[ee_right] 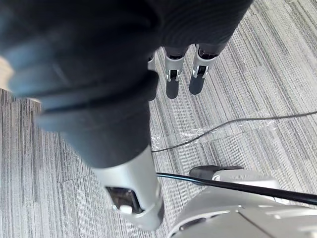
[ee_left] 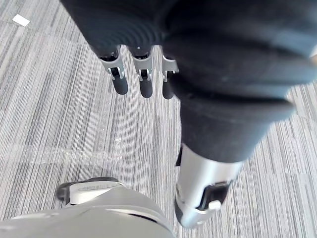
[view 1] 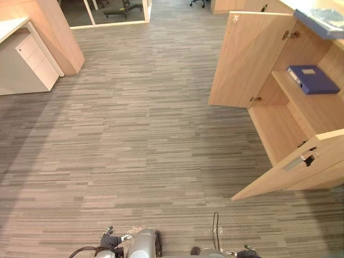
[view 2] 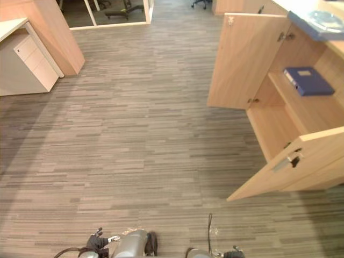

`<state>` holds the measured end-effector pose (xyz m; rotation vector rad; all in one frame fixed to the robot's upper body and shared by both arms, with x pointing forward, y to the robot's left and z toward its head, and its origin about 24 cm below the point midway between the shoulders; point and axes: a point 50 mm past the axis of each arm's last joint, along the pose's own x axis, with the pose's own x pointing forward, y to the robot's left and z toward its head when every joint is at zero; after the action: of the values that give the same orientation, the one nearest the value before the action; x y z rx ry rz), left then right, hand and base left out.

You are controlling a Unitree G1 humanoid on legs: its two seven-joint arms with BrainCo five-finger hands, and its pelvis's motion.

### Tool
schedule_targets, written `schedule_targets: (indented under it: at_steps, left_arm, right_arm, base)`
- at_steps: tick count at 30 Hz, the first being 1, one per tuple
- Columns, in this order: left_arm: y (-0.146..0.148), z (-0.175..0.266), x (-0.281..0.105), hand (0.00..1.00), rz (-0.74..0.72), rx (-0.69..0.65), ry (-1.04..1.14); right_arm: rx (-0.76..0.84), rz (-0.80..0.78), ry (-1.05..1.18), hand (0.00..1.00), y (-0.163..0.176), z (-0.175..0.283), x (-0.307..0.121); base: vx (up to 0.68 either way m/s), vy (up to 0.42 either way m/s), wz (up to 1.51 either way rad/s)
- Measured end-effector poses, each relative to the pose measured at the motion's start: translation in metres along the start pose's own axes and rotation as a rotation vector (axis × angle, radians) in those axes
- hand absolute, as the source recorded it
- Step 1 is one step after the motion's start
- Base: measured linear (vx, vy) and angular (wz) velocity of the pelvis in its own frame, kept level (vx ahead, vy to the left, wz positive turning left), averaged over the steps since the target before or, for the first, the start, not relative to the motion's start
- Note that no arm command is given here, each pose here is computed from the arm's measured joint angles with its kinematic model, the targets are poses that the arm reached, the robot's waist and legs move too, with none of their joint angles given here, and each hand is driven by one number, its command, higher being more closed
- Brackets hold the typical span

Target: Walk over to the cabinet, pick up the folder, carry it to the office cabinet, place the folder inside the office cabinet, then close the office cabinet door

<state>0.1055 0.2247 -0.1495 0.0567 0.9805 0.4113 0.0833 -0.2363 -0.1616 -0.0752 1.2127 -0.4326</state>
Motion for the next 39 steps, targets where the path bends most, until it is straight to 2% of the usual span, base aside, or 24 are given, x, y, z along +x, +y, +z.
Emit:
schedule_targets:
  at_steps: [5, 8, 17, 24, 29, 33, 38, 39]
  left_arm:
    - [0.003, -0.017, -0.006, 0.0, 0.026, -0.047, 0.049]
    - [0.005, -0.013, -0.005, 0.0, 0.032, -0.026, 0.029]
    - [-0.013, -0.021, -0.012, 0.0, -0.046, 0.068, 0.009]
    - [-0.015, -0.012, -0.007, 0.0, -0.068, 0.121, -0.008]
    - [-0.011, -0.018, -0.005, 0.0, -0.048, 0.121, 0.038]
    - [0.003, -0.028, -0.007, 0.0, 0.016, 0.053, 0.083]
    - [0.015, -0.052, -0.017, 0.0, 0.126, -0.193, 0.167]
    - [0.015, -0.052, -0.018, 0.0, 0.127, -0.202, 0.17]
  right_arm:
    - [-0.004, -0.009, 0.005, 0.0, -0.004, -0.001, 0.0]
    - [0.01, 0.038, 0.001, 0.0, 0.013, 0.004, -0.001]
    - [0.03, -0.03, -0.024, 0.0, -0.013, 0.002, 0.0]
    - [0.063, 0.004, -0.118, 0.0, 0.003, 0.021, -0.002]
    - [0.154, -0.004, -0.057, 0.0, 0.005, 0.006, -0.002]
    - [0.21, -0.014, 0.038, 0.0, 0.009, -0.025, -0.007]
    - [0.244, -0.034, 0.046, 0.0, 0.006, -0.031, -0.009]
    - [0.251, -0.034, 0.046, 0.0, 0.006, -0.031, -0.009]
  base:
    - [0.34, 0.377, -0.2]
    - [0.43, 0.436, -0.32]
    - [0.38, 0.285, 0.04]
    - [0.25, -0.057, 0.27]
    - [0.2, -0.205, 0.27]
    - [0.42, -0.342, 0.22]
    - [0.43, -0.223, -0.51]
    - [0.37, -0.051, -0.76]
